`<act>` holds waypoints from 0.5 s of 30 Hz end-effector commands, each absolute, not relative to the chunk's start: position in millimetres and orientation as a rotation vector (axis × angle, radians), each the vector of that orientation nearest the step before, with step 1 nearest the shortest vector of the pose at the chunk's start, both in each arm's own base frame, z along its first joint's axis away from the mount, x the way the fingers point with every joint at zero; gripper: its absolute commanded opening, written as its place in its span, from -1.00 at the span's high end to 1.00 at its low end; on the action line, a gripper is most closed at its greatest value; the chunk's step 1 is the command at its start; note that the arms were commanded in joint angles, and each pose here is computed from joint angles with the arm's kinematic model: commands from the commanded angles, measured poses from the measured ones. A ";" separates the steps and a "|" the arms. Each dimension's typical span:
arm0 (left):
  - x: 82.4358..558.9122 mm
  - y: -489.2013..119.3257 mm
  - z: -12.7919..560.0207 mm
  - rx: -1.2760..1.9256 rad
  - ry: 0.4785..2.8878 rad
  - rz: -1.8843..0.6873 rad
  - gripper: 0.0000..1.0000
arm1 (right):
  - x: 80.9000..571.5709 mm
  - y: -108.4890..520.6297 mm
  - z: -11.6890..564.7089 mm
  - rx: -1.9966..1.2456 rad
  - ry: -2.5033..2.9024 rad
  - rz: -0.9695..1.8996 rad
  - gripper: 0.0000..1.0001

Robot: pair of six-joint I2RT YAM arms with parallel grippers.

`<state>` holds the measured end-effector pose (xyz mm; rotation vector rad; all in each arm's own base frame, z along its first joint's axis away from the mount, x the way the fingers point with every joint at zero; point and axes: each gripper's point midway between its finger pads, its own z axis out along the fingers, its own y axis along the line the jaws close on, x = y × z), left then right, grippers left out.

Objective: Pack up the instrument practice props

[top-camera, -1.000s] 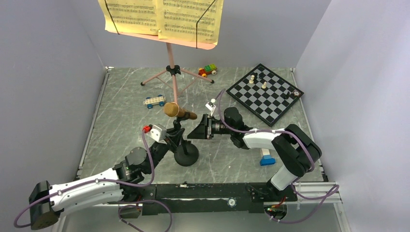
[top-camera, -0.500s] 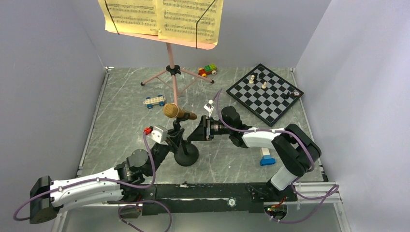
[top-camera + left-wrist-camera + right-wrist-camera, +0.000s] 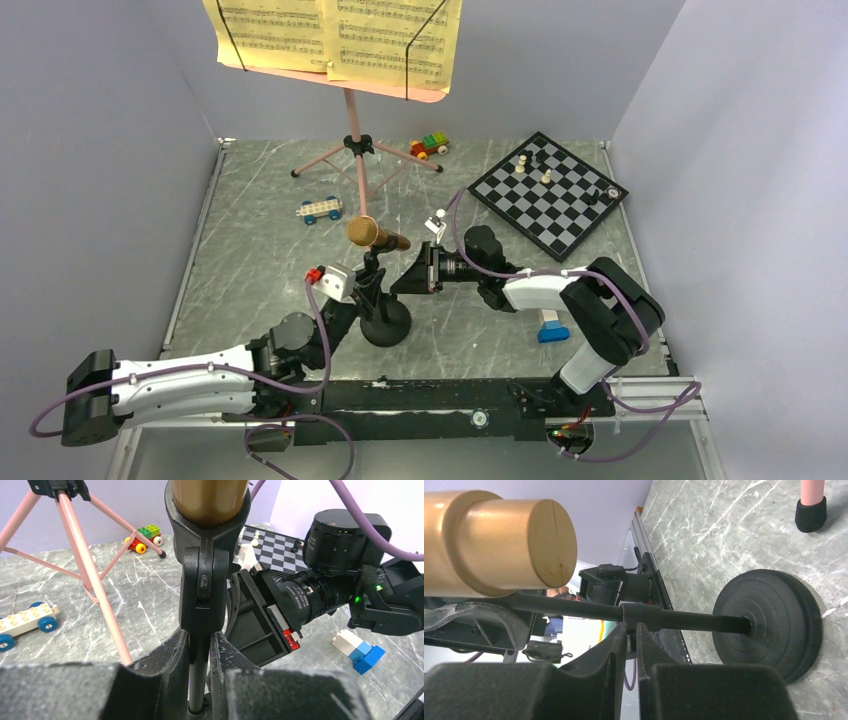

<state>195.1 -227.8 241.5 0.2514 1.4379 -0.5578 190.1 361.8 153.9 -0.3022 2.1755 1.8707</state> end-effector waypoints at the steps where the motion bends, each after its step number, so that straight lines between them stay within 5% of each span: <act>1: 196.5 -228.3 230.4 0.238 1.486 -0.516 1.00 | 181.9 360.0 177.3 -0.365 2.078 1.904 0.66; 5: 198.0 -226.9 235.6 0.225 1.449 -0.511 1.00 | 179.8 352.9 172.1 -0.316 2.121 1.869 -0.02; 8: 200.1 -222.9 252.3 0.221 1.365 -0.491 1.00 | 179.0 350.2 172.0 -0.277 2.122 1.885 -0.35; 15: 200.2 -227.2 271.1 0.258 1.285 -0.473 1.00 | 184.5 352.7 186.9 -0.192 2.083 1.978 -0.34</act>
